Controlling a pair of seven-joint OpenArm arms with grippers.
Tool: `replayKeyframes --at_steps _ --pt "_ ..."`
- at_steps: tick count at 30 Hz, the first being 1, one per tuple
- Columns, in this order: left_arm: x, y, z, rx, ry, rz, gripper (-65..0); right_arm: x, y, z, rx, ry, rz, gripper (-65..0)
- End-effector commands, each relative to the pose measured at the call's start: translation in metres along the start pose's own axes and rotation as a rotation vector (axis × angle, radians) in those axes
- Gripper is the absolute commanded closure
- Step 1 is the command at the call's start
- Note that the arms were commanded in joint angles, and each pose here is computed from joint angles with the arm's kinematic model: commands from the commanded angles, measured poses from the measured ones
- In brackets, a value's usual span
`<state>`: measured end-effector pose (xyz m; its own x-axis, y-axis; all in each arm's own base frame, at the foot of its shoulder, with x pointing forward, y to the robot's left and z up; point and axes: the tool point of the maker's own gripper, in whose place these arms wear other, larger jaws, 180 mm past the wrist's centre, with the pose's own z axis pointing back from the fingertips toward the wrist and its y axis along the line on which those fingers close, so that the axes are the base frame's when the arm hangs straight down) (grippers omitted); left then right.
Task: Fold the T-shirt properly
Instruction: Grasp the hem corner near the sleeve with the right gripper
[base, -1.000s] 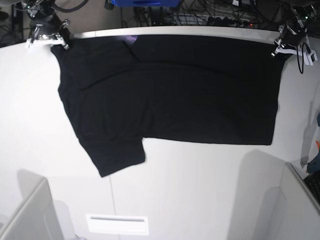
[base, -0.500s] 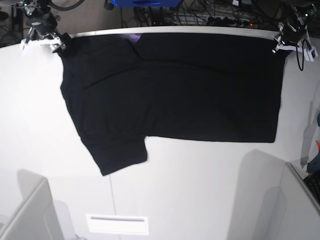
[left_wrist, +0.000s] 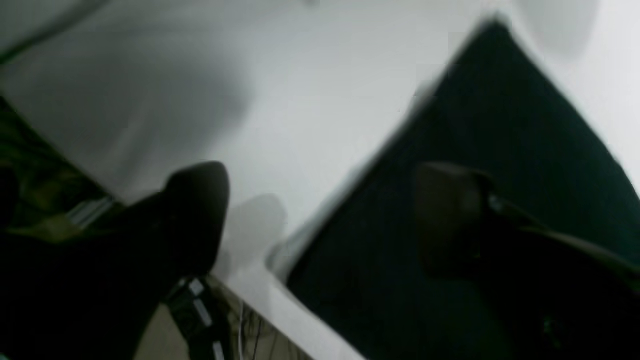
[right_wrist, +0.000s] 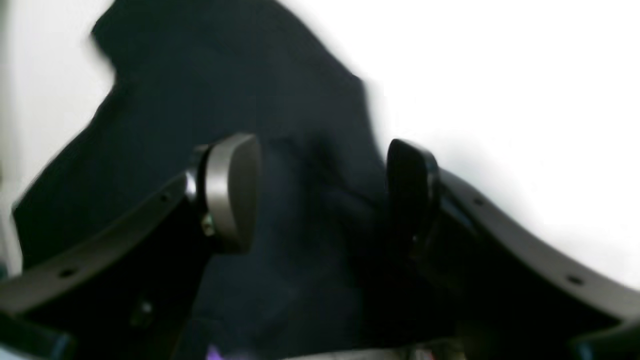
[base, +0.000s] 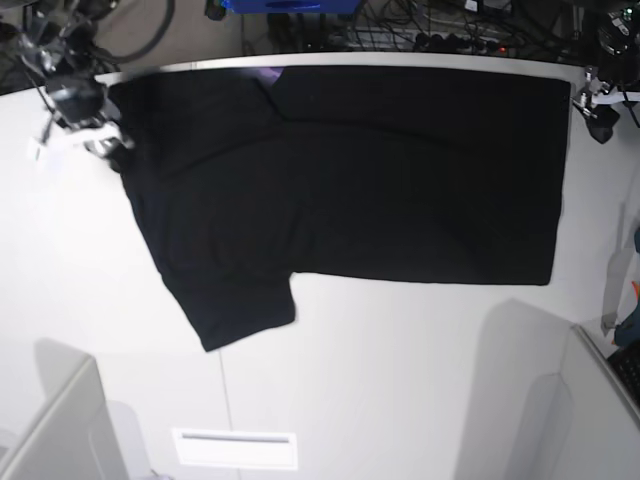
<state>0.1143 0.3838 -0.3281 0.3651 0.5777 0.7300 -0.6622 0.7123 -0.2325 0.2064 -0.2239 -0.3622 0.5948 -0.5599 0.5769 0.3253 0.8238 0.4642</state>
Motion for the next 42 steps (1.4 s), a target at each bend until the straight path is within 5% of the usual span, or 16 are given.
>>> replayKeyframes --at_steps 1,4,7,8,16,21,24,29,42 --pt "0.013 -0.005 0.003 -0.016 -0.041 -0.025 -47.9 0.020 0.019 -0.006 0.049 -0.049 0.050 -36.2" --pt "0.015 -0.007 0.003 -0.020 -0.045 -0.026 -29.8 0.045 0.061 -0.033 0.094 -0.084 0.167 -36.2" --pt "0.014 -0.010 0.002 -0.030 -0.040 -0.031 -3.1 0.070 0.088 -0.066 0.084 -0.099 0.268 -36.2" --pt "0.013 -0.013 0.000 -0.037 -0.035 -0.039 0.0 0.075 0.092 -0.077 0.076 -0.092 0.285 -36.2" --pt "0.008 -0.046 -0.007 -0.163 0.029 -0.230 0.0 0.118 0.093 -0.175 0.017 0.058 0.234 -36.6" --pt "0.006 -0.055 -0.005 -0.219 0.031 -0.311 0.0 0.139 0.071 -0.208 -0.026 0.082 0.164 -36.6" --pt "0.007 -0.056 -0.005 -0.225 0.030 -0.321 0.0 0.140 0.055 -0.217 -0.059 0.124 0.133 -36.6" --pt "0.007 -0.056 -0.006 -0.226 0.029 -0.319 0.0 0.116 0.061 -0.225 -0.068 0.202 0.249 -36.5" --pt "0.006 -0.055 -0.006 -0.222 0.031 -0.316 0.0 0.083 0.074 -0.228 0.003 0.276 0.313 -36.2"
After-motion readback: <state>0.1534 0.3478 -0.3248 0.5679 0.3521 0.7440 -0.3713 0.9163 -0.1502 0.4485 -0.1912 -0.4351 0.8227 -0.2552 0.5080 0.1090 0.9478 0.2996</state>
